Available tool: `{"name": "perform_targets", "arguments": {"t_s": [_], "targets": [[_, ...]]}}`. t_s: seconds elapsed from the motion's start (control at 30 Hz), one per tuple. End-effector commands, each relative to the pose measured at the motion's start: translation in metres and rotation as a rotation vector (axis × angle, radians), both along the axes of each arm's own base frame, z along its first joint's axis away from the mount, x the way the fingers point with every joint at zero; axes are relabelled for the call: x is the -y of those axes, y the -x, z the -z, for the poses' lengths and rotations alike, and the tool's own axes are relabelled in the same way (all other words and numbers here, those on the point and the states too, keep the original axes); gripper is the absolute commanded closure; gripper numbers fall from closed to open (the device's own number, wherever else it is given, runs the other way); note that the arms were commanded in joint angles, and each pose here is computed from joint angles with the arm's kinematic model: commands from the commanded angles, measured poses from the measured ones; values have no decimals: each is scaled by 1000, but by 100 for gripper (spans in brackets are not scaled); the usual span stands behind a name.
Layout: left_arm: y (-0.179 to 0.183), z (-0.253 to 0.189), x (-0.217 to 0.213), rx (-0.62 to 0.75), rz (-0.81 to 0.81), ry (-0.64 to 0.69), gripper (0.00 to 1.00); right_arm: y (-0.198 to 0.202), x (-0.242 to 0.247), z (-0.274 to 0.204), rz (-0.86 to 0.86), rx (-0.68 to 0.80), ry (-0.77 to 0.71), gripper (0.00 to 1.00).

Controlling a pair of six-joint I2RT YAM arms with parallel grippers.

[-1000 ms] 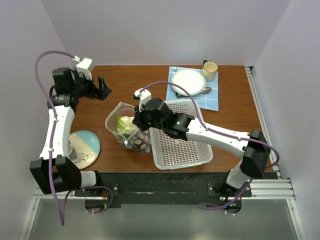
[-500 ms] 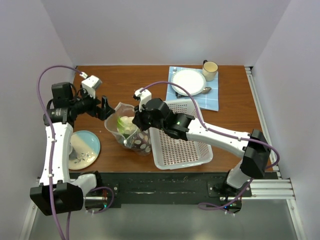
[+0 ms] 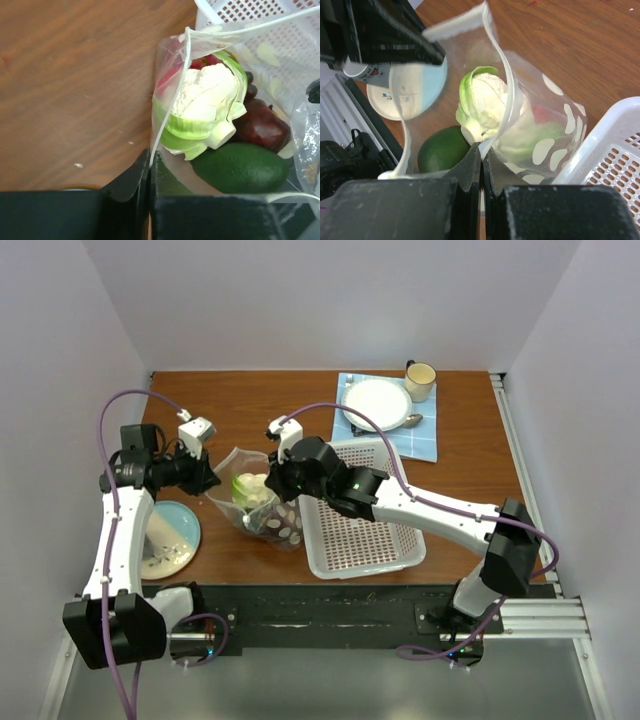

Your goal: Open the zip-top bag and remove the fake food

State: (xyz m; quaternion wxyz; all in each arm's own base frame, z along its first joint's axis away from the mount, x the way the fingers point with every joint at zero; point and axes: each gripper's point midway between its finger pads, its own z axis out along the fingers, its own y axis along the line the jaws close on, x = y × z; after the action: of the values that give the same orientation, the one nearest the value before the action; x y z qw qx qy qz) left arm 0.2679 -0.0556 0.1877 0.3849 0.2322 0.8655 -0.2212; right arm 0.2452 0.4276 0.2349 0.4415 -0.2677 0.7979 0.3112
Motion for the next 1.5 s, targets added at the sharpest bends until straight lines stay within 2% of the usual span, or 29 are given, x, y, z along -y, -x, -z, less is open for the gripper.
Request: {"name": "perform_targets", "arguments": {"t_s": [0.0, 0.17, 0.33, 0.37, 0.4, 0.47, 0.5, 0.6, 0.67, 0.8, 0.83, 0.87, 0.93, 1.1, 1.23, 1.33, 1.47], "targets": [[-32, -71, -10, 212, -35, -47, 100, -5, -2, -15, 13, 44, -22, 100], [-38, -116, -10, 301, -47, -47, 100, -8, 1, -8, 26, 58, 8, 100], [-34, -128, 3, 308, -6, 26, 100, -14, 4, -7, 47, 79, 41, 98], [-33, -120, 5, 281, 0, 40, 100, -16, 7, -7, 58, 90, 48, 87], [-31, -115, 7, 265, 7, 50, 100, -17, 9, -9, 67, 98, 49, 59], [-27, -96, 10, 216, 21, 64, 100, -16, 16, -12, 88, 115, 21, 48], [-25, -88, 10, 204, 29, 59, 100, -14, 18, -19, 87, 129, -4, 39], [-17, -55, 13, 140, 56, 57, 100, -4, 20, -41, 81, 188, -100, 28], [-15, -36, 12, 93, 52, 51, 100, 2, 14, -55, 62, 213, -145, 28], [-14, -24, 19, 52, 63, 84, 100, 36, -17, -73, -45, 256, -225, 40], [-16, -26, 22, 62, 73, 89, 100, 43, -25, -86, -70, 277, -261, 41], [-16, -26, 24, 60, 73, 91, 100, 50, -36, -78, -97, 272, -248, 41], [-18, -27, 28, 66, 79, 97, 100, 72, -57, -84, -166, 278, -258, 39], [-16, -28, 36, 63, 98, 108, 100, 78, -84, -38, -204, 227, -164, 29], [-15, -26, 48, 56, 128, 127, 100, 91, -101, -17, -267, 161, -146, 26], [-13, -25, 55, 46, 146, 133, 100, 78, -99, 10, -199, 164, -72, 26], [-11, -28, 59, 50, 160, 131, 100, 47, -77, 29, -45, 245, 41, 23]]}}
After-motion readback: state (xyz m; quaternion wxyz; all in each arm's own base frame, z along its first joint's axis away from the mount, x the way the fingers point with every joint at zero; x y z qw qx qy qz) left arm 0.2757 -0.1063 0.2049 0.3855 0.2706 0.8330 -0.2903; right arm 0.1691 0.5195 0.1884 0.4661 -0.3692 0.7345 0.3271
